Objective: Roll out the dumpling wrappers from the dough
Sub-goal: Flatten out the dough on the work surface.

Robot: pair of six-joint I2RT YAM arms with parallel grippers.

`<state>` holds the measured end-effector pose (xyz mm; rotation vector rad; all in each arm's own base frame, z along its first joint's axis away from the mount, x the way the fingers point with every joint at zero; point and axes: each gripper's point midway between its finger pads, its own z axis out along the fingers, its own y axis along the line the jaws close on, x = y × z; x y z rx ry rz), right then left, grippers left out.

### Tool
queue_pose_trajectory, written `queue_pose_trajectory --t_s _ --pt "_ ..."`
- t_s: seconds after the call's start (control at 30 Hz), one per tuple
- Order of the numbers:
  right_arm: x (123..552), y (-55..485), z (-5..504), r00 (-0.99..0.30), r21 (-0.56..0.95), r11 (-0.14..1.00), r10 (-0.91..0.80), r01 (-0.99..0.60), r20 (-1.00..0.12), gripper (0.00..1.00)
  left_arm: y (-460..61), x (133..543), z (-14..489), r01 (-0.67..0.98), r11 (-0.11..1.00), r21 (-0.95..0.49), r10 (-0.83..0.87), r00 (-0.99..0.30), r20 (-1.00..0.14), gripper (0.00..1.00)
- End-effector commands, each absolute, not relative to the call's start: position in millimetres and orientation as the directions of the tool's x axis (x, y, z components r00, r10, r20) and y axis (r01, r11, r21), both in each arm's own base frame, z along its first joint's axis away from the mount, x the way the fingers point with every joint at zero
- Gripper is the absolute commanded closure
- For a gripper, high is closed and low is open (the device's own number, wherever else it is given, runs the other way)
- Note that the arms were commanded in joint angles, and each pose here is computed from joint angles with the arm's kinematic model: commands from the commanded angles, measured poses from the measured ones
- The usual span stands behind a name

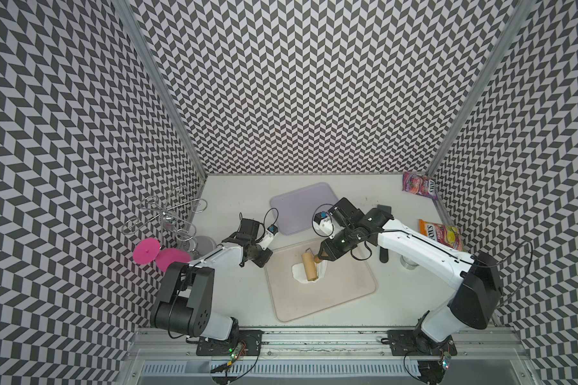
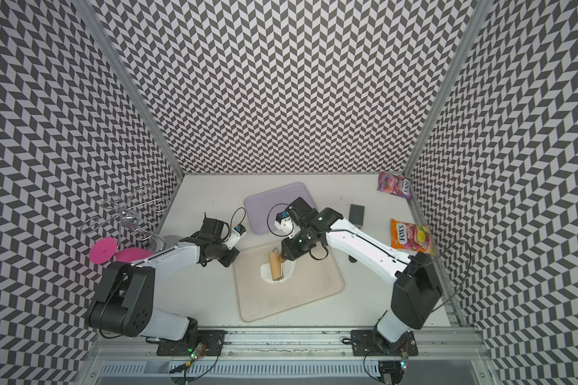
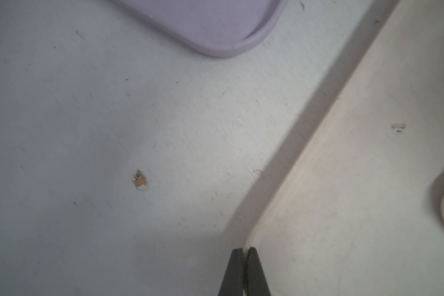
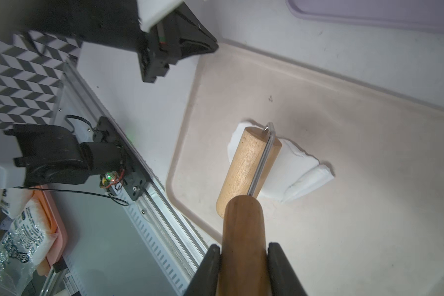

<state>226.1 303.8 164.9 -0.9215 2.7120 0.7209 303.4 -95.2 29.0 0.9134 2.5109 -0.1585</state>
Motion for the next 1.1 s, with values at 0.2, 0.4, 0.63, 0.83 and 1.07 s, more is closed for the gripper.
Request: queue_pose_trajectory --t_s 0.2,0.4,0.63,0.83,1.07 --pt "239.5 298.0 133.3 -0.801 0.300 0.743 -0.541 -0.599 -0.258 1.00 -95.3 297.4 23.7 0.636 0.771 0.033 0.583 -0.683 -0.440 1.00" --pt "239.1 301.7 104.9 -0.801 0.273 0.753 -0.563 -0.598 -0.202 1.00 -95.4 297.6 23.3 0.637 0.770 0.033 0.584 -0.683 -0.439 1.00" --pt "230.6 303.2 74.5 -0.796 0.237 0.760 -0.589 -0.605 -0.142 1.00 -95.0 297.6 23.1 0.636 0.771 0.034 0.584 -0.684 -0.437 1.00" --pt "224.3 300.8 55.1 -0.793 0.202 0.768 -0.600 -0.607 -0.103 1.00 -95.5 297.5 22.9 0.637 0.770 0.032 0.584 -0.684 -0.437 1.00" --pt "219.4 306.3 41.3 -0.787 0.214 0.760 -0.612 -0.613 -0.081 1.00 -95.5 297.3 23.4 0.637 0.770 0.033 0.584 -0.684 -0.437 1.00"
